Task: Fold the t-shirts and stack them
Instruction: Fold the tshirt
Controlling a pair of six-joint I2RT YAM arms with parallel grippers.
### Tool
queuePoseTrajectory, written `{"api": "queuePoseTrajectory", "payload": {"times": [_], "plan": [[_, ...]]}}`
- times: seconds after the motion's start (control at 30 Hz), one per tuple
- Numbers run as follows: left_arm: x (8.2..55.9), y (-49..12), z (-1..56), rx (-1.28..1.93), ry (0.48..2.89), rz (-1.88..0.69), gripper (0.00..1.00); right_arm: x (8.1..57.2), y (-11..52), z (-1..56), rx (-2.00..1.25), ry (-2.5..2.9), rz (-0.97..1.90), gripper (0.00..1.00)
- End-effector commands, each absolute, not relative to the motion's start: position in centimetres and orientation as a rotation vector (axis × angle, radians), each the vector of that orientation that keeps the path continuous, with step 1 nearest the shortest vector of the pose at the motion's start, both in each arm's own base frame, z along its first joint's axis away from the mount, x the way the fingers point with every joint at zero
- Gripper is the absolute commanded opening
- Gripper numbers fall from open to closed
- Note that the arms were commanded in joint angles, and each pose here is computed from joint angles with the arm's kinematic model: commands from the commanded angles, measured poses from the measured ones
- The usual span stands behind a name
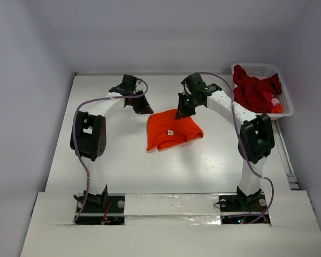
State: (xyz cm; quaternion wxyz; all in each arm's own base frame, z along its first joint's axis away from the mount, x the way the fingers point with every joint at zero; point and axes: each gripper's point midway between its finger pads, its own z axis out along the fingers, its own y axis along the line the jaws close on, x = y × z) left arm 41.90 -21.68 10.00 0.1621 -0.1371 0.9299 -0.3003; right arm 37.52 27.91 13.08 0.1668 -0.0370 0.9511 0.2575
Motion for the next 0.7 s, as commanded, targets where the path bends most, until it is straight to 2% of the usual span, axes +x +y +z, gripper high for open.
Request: {"api": "queuePoseTrajectory", "payload": {"times": [0.0,0.33,0.67], "plan": [[39.5,-24.6,10.1,-0.284,2.676,-0.913,0.0,35.7,27.1,13.2,-0.131,2.695,0.691,0.0],[38.4,-27.4,5.0,-0.289,2.777,-0.935,0.0,33.5,24.4,7.3,-0.035,2.774,0.576,0.0],[38.2,-27.7,4.5,-0.272,2.792,-0.921,0.0,30.5,22.8,3.8,0.04,2.833,0.582,0.0]]}}
